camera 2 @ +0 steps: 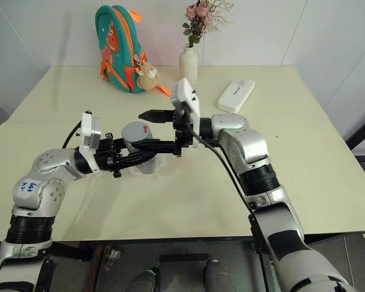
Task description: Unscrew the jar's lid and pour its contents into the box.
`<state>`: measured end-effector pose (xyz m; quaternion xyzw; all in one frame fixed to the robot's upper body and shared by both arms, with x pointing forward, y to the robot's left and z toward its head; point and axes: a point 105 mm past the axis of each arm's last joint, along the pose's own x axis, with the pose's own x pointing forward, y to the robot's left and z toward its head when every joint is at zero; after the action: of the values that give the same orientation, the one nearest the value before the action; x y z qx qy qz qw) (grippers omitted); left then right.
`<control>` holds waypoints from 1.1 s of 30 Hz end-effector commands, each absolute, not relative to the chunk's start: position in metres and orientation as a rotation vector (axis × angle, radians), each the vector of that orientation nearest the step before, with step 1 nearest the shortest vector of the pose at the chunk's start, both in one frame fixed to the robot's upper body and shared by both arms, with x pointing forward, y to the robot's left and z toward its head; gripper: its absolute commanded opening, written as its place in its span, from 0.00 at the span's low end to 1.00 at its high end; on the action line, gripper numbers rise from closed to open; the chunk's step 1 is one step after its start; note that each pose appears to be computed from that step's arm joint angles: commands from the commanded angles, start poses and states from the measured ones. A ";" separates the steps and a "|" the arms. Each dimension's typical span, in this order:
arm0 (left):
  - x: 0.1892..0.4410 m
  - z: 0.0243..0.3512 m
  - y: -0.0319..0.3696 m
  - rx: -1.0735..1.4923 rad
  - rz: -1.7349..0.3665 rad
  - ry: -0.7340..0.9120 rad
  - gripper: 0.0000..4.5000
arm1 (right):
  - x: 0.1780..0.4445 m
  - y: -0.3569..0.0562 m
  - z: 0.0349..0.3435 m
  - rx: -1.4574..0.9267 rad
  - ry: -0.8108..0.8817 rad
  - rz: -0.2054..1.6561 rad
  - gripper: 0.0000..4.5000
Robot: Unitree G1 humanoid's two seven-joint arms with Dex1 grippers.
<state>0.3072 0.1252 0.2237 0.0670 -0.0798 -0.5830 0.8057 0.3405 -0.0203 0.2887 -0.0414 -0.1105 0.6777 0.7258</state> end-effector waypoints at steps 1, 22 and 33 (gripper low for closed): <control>0.298 0.230 0.123 0.174 -1.278 -0.213 0.43 | 0.348 -0.052 0.308 -0.066 -0.307 1.403 0.99; 0.299 0.229 0.122 0.167 -1.285 -0.203 0.43 | 0.308 0.018 0.292 -0.065 -0.287 1.608 0.99; 0.300 0.230 0.117 0.160 -1.296 -0.208 0.43 | 0.311 0.040 0.279 -0.140 -0.268 1.595 0.99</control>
<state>0.3040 0.1210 0.2177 0.0621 -0.0733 -0.5943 0.7985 0.3135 0.0376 0.2676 -0.0538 -0.0936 0.7142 0.6916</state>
